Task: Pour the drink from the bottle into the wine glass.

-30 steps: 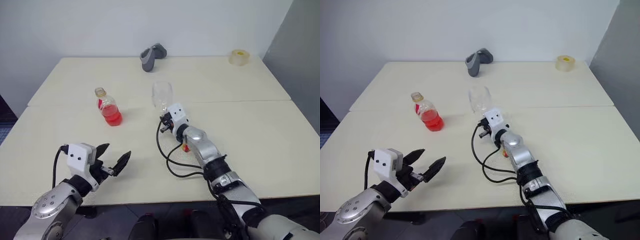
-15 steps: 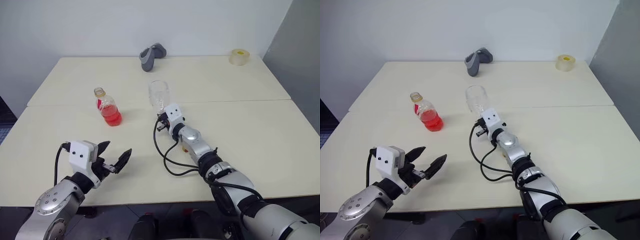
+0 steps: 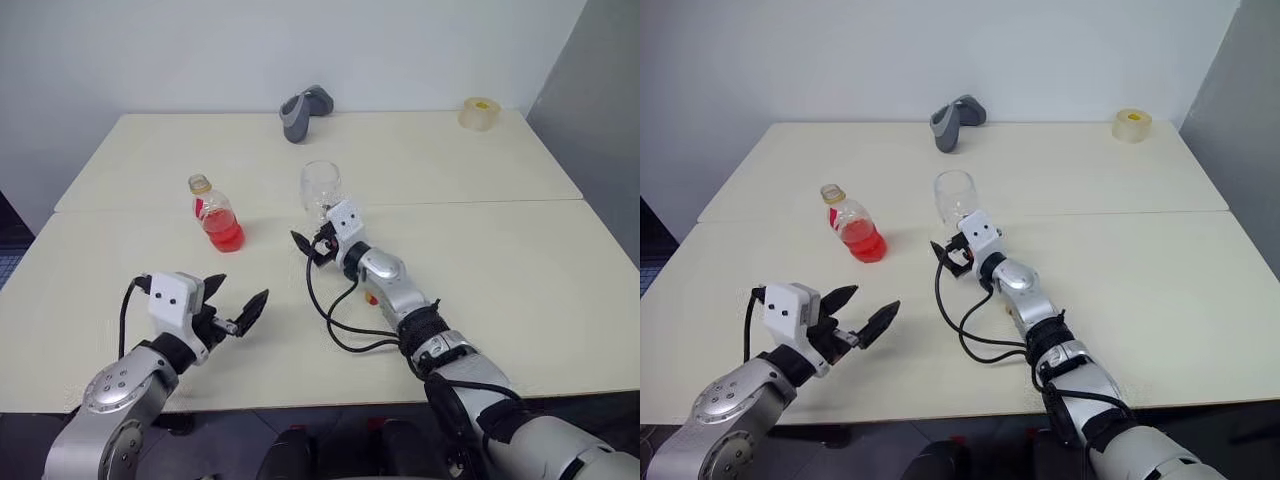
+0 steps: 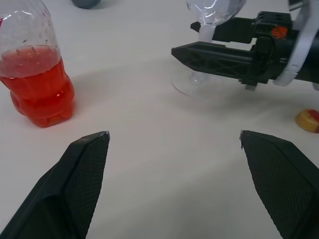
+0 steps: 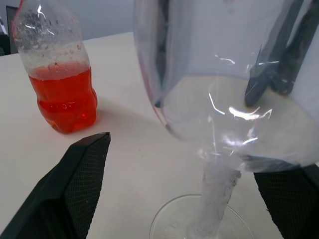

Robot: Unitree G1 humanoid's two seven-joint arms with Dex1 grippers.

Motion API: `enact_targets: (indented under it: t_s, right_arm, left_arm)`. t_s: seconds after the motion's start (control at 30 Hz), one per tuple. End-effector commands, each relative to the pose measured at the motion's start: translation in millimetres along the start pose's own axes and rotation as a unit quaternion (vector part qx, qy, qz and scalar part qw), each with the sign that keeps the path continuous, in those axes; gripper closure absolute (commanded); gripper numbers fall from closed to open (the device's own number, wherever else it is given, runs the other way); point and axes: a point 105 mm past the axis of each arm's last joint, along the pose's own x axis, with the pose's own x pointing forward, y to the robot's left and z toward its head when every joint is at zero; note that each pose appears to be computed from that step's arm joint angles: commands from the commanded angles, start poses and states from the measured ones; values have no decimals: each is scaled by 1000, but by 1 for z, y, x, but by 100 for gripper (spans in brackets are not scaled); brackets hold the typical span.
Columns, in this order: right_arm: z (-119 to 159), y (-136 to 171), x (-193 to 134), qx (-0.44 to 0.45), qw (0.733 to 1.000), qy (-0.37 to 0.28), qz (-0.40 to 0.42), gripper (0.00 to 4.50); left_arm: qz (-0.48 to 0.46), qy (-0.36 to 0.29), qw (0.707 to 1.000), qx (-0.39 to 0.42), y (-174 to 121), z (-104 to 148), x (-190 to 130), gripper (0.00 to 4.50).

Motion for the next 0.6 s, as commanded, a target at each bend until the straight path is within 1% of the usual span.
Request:
enact_targets:
  t_s: [0.03, 0.13, 0.23, 0.33, 0.4, 0.47, 0.6]
  right_arm:
    - [21, -2, -8, 22, 1000, -21, 7, 5]
    - [17, -5, -28, 23, 1000, 3, 18, 5]
    - [9, -10, -47, -1, 999, 38, 17, 5]
    - [14, -12, -74, -16, 998, 49, 28, 5]
    - [23, -11, -91, -30, 998, 46, 37, 5]
    - [35, -7, -105, -21, 998, 28, 57, 5]
    - [71, 19, -128, 17, 987, -46, 153, 5]
  left_arm:
    - [3, -18, 1000, 16, 3, 9, 1, 0]
    - [11, -20, 1000, 21, 8, 11, 3, 0]
    - [26, -24, 999, 23, 16, 13, 5, 0]
    - [64, -20, 997, 46, 36, 14, 7, 0]
    - [97, -28, 994, 48, 53, 18, 8, 0]
    - [116, -35, 991, 55, 64, 22, 9, 0]
    - [162, -51, 983, 67, 87, 30, 12, 0]
